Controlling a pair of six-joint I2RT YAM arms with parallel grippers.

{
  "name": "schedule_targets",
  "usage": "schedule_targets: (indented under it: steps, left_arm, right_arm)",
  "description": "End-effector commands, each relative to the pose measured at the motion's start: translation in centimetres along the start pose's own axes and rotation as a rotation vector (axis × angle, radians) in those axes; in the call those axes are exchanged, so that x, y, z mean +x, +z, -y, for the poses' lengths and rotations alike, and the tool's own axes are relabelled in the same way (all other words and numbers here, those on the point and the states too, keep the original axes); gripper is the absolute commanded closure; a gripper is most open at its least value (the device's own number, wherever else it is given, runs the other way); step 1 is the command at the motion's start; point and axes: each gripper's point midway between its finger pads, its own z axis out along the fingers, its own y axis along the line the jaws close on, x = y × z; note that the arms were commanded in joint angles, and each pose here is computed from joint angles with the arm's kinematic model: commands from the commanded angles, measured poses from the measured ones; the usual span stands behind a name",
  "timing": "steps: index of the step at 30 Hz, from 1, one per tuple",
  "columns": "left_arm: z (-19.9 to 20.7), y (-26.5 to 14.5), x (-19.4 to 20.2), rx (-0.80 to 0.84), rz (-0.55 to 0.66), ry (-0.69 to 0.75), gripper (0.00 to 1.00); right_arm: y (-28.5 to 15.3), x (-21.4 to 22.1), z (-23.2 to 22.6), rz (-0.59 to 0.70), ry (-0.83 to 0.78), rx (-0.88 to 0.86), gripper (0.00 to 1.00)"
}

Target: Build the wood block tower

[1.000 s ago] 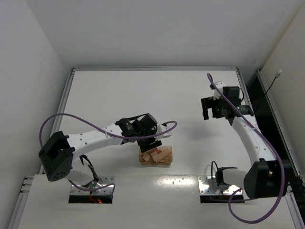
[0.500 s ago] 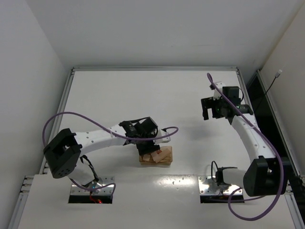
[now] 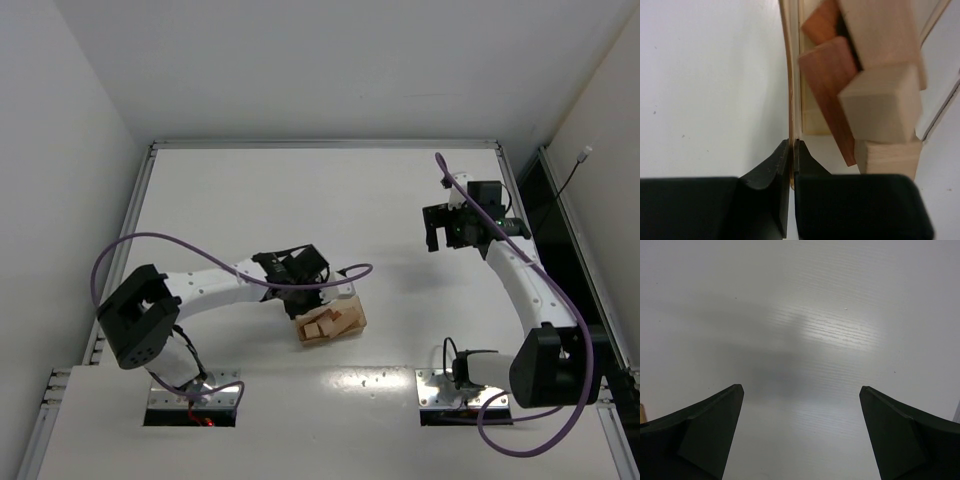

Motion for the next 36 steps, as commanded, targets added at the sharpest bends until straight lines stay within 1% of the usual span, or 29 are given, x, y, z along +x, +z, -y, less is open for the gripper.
schedule_targets:
  steps: [1,5,6,7,9,10,12,15,16,17,18,20,24,25,26,29,31,33,36]
  left_arm:
    - [-0.9,0.1,-0.7,-0.016,0.043,-0.056,1.0]
    - [-2.7,-0.5,-0.6,-0.081,0.066,-0.151,1.0]
    - [-3.4,-0.5,-0.5,-0.118,0.085,-0.212,1.0]
    - [-5.0,-1.4,-0.5,-0.223,0.101,-0.253,1.0]
    - [-7.2,-2.5,-0.7,-0.361,0.155,-0.361,1.0]
    - [-9.0,-3.9,-0.5,-0.479,0.164,-0.394,1.0]
    - [-10.2,-4.7,-0.5,-0.56,0.182,-0.427,1.0]
    - [-12.2,-6.4,-0.3,-0.697,0.175,-0.447,1.0]
    - [-12.9,-6.8,0.0,-0.747,0.157,-0.453,1.0]
    - [-14.1,-7.6,1.2,-0.856,0.108,-0.463,1.0]
    - [-14.8,-7.3,1.7,-0.906,0.072,-0.463,1.0]
    - [-16.0,-8.3,2.5,-1.023,0.016,-0.447,1.0]
    - [-17.5,-9.9,2.4,-1.156,-0.01,-0.432,1.0]
    - [-17.7,-9.8,2.1,-1.179,-0.025,-0.401,1.0]
    - [-18.1,-10.6,2.4,-1.239,-0.049,-0.395,1.0]
    - [-18.7,-11.6,2.0,-1.332,-0.082,-0.362,1.0]
    - [-18.6,-12.3,1.2,-1.371,-0.072,-0.345,1.0]
    - [-18.6,-13.1,0.9,-1.43,-0.088,-0.315,1.0]
    - [-18.1,-13.4,0.1,-1.461,-0.092,-0.276,1.0]
  right_arm:
    - [0.0,-0.8,-0.1,0.03,-0.004,-0.014,0.01]
    - [-0.3,-1.0,0.2,0.04,0.002,-0.006,0.01]
    - [-0.1,-0.6,0.1,0.031,0.003,-0.007,0.01]
    - [-0.1,-0.6,0.1,0.031,0.003,-0.007,0.01]
    - [-0.4,-0.8,0.2,0.042,0.002,-0.005,0.01]
    - [-0.4,-0.8,0.2,0.042,0.002,-0.005,0.01]
    - [-0.5,-0.6,0.1,0.042,0.002,-0.005,0.01]
    - [-0.5,-0.6,0.1,0.042,0.002,-0.005,0.01]
    - [-0.5,-0.6,0.1,0.042,0.002,-0.005,0.01]
    - [-0.7,-1.0,0.2,0.06,0.0,-0.002,0.01]
    - [-0.7,-1.0,0.2,0.06,0.0,-0.002,0.01]
    - [-0.7,-1.0,0.2,0.06,0.0,-0.002,0.01]
    - [-0.7,-1.0,0.2,0.06,0.0,-0.002,0.01]
    - [-0.7,-1.0,0.2,0.06,0.0,-0.002,0.01]
    - [-0.7,-1.0,0.2,0.06,0.0,-0.002,0.01]
    - [-0.7,-1.0,0.2,0.06,0.0,-0.002,0.01]
    - [-0.7,-1.0,0.2,0.06,0.0,-0.002,0.01]
    - [-0.6,-0.5,0.4,0.05,0.008,0.002,0.01]
    - [-0.8,-0.7,0.4,0.059,0.007,0.004,0.01]
